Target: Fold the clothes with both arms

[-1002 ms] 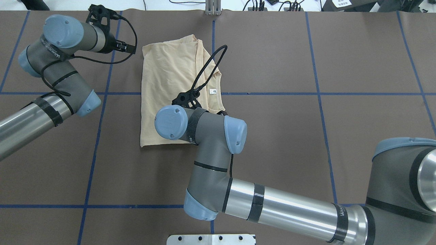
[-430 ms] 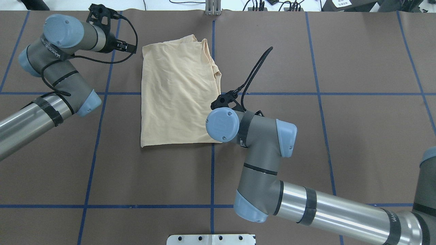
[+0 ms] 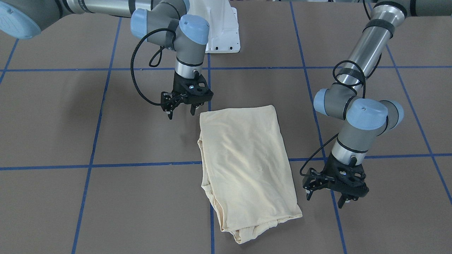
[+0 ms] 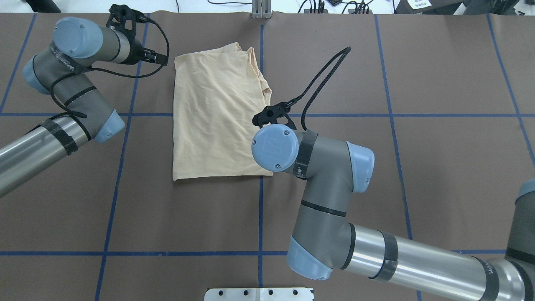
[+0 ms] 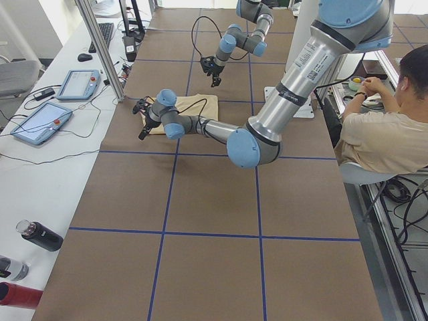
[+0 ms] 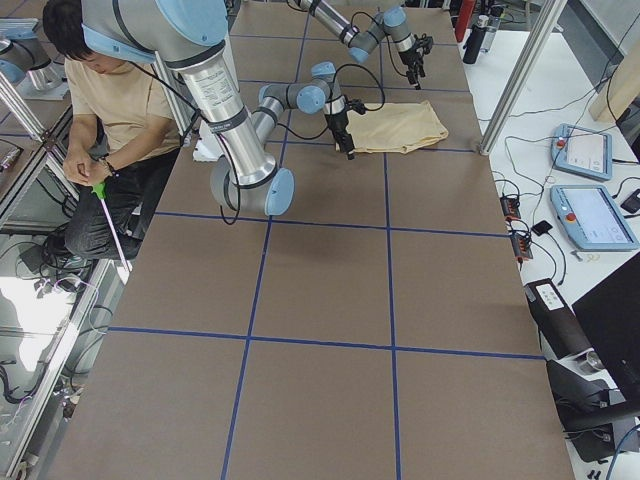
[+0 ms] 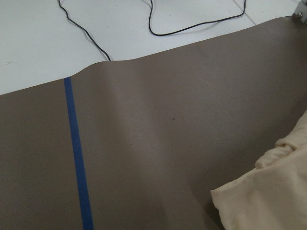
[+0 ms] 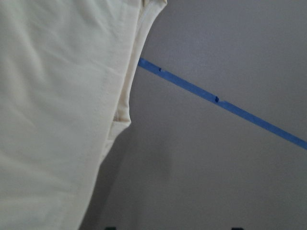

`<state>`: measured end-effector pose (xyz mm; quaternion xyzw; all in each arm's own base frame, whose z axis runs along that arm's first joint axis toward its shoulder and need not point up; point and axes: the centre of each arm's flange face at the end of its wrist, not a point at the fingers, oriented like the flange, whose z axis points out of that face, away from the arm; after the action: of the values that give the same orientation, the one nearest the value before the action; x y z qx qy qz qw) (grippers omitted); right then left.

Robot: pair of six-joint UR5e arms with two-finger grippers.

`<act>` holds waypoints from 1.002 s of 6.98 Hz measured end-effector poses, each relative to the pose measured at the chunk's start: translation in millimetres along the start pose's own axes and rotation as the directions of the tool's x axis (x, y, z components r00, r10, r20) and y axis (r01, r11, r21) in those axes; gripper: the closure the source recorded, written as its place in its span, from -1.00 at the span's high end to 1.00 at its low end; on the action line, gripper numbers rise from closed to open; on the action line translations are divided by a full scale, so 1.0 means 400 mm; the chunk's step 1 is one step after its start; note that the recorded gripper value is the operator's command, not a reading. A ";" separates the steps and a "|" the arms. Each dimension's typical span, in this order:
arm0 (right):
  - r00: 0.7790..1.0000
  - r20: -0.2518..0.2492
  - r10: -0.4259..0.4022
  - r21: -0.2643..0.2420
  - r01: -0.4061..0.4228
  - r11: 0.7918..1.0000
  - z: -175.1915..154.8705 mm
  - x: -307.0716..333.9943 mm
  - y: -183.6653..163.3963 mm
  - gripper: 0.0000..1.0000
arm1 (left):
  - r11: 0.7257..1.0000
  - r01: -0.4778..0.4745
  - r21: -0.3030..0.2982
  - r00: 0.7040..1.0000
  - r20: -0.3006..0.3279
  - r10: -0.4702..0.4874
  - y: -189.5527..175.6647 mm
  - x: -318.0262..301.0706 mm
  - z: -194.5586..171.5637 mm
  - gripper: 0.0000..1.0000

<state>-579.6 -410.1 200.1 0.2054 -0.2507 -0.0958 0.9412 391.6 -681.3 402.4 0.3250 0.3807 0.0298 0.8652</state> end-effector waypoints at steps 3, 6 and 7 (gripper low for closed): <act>0.918 0.173 0.356 0.053 -0.369 0.928 0.042 -0.082 -0.062 0.70 | 1.000 -0.001 0.005 1.000 -0.004 0.001 -0.001 0.003 -0.007 1.00; 0.837 0.207 0.507 0.034 -0.524 0.851 0.087 -0.092 -0.071 0.47 | 1.000 -0.002 0.006 1.000 -0.007 0.002 0.007 0.002 -0.014 1.00; 0.837 0.196 0.511 0.036 -0.527 0.849 0.101 -0.086 -0.069 0.25 | 1.000 -0.003 0.004 1.000 -0.007 0.003 0.011 0.000 -0.014 1.00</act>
<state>-631.9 -438.9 205.1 0.1616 -0.3847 0.1558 0.8953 388.9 -674.8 402.2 0.3273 0.3832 0.0312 0.8632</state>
